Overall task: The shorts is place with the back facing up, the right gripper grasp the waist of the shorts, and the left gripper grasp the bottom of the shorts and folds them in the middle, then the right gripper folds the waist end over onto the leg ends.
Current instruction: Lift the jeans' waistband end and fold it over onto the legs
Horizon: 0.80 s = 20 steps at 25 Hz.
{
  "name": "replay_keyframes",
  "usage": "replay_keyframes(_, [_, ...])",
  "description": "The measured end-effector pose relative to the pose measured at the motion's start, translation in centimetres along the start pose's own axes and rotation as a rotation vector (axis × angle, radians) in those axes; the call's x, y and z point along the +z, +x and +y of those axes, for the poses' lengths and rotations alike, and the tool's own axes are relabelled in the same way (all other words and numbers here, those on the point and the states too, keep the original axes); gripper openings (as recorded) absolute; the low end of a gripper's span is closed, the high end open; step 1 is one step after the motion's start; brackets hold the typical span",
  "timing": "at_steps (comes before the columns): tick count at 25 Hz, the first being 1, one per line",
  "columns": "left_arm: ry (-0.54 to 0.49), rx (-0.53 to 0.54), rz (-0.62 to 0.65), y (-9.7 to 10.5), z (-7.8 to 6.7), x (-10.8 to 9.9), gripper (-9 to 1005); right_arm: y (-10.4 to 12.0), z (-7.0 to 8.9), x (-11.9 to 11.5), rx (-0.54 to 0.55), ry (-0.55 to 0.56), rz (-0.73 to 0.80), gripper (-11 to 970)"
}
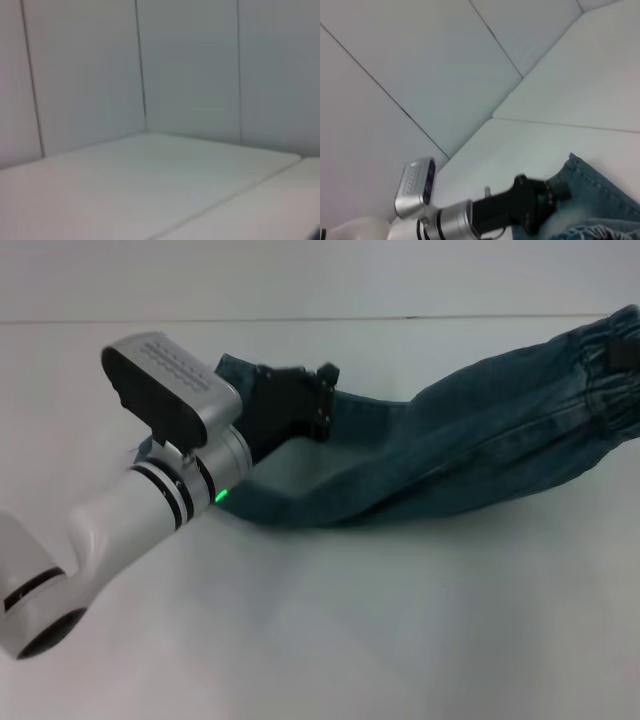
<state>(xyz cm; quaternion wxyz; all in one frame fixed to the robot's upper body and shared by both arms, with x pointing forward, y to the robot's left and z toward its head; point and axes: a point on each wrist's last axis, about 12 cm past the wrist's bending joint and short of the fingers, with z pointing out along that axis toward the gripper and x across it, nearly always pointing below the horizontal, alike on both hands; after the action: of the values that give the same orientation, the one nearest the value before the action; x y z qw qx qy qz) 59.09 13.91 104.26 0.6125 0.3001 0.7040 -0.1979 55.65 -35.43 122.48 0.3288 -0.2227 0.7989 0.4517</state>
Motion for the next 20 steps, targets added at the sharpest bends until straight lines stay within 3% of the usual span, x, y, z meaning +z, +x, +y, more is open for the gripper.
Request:
replay_keyframes(7, [0.123,0.013,0.061,1.2,-2.9,-0.2,1,-1.0,0.1,-0.5,-0.017,0.006,-0.019,96])
replay_keyframes(20, [0.283,-0.07,0.027,0.3,-7.9,0.4,0,-3.0,0.0,1.4,-0.036,0.011,-0.023,97])
